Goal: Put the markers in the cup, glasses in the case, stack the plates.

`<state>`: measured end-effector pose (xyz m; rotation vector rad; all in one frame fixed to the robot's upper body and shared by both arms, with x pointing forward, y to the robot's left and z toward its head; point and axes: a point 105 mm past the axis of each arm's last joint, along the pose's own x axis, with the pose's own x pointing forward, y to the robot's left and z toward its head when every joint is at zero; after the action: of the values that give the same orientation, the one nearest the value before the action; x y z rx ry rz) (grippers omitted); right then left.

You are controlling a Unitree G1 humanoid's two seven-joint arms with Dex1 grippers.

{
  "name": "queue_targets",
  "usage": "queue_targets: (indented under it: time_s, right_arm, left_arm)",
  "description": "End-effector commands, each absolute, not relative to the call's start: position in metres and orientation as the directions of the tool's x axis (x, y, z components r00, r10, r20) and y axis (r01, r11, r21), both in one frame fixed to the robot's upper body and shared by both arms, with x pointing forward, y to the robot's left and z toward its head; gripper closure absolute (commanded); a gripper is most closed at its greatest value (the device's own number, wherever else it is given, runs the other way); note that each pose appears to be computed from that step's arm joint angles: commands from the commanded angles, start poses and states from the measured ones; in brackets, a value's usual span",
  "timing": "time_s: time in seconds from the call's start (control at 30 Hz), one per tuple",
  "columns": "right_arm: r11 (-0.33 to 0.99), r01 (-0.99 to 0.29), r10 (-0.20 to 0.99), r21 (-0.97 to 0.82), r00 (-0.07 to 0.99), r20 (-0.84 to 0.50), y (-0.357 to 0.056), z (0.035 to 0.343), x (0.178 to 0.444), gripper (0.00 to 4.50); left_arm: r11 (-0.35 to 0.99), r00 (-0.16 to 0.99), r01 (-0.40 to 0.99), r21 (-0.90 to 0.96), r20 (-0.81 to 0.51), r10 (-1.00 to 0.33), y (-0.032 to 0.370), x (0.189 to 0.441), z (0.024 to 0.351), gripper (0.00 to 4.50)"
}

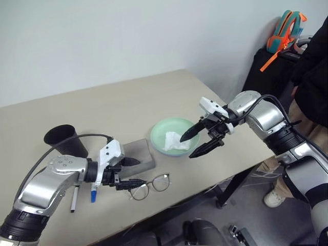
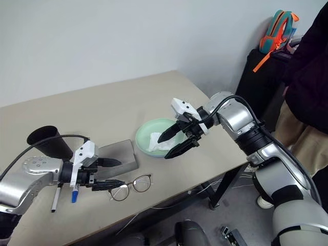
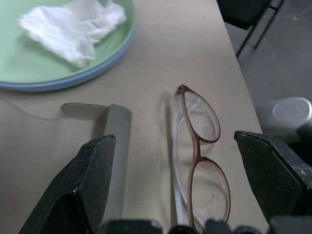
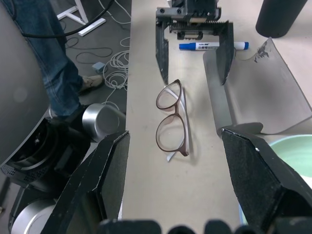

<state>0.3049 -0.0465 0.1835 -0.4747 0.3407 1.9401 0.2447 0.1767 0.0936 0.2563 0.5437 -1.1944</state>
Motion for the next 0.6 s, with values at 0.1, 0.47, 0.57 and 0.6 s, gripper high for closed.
queue_targets:
  time_s: [0.1, 0.47, 0.57, 0.6]
  right_arm:
    - [-0.415, -0.909, 0.799, -0.028, -0.351, -0.488, -0.043, 0.192, 0.306, 1.27]
    - [-0.405, -0.913, 0.804, -0.043, -0.333, -0.492, -0.041, 0.190, 0.311, 1.25]
    - [-0.401, -0.915, 0.805, -0.045, -0.329, -0.493, -0.041, 0.190, 0.311, 1.25]
    - [-0.400, -0.915, 0.806, -0.047, -0.327, -0.494, -0.041, 0.189, 0.312, 1.25]
  left_arm:
    - [0.301, 0.215, 0.950, -0.079, -0.533, -0.818, 0.169, 0.248, 0.094, 0.35]
    - [0.259, 0.163, 0.960, -0.109, -0.532, -0.831, 0.152, 0.248, 0.076, 1.94]
    - [0.245, 0.142, 0.961, -0.125, -0.537, -0.832, 0.150, 0.245, 0.072, 2.98]
    - [0.242, 0.139, 0.962, -0.125, -0.538, -0.831, 0.149, 0.245, 0.071, 3.29]
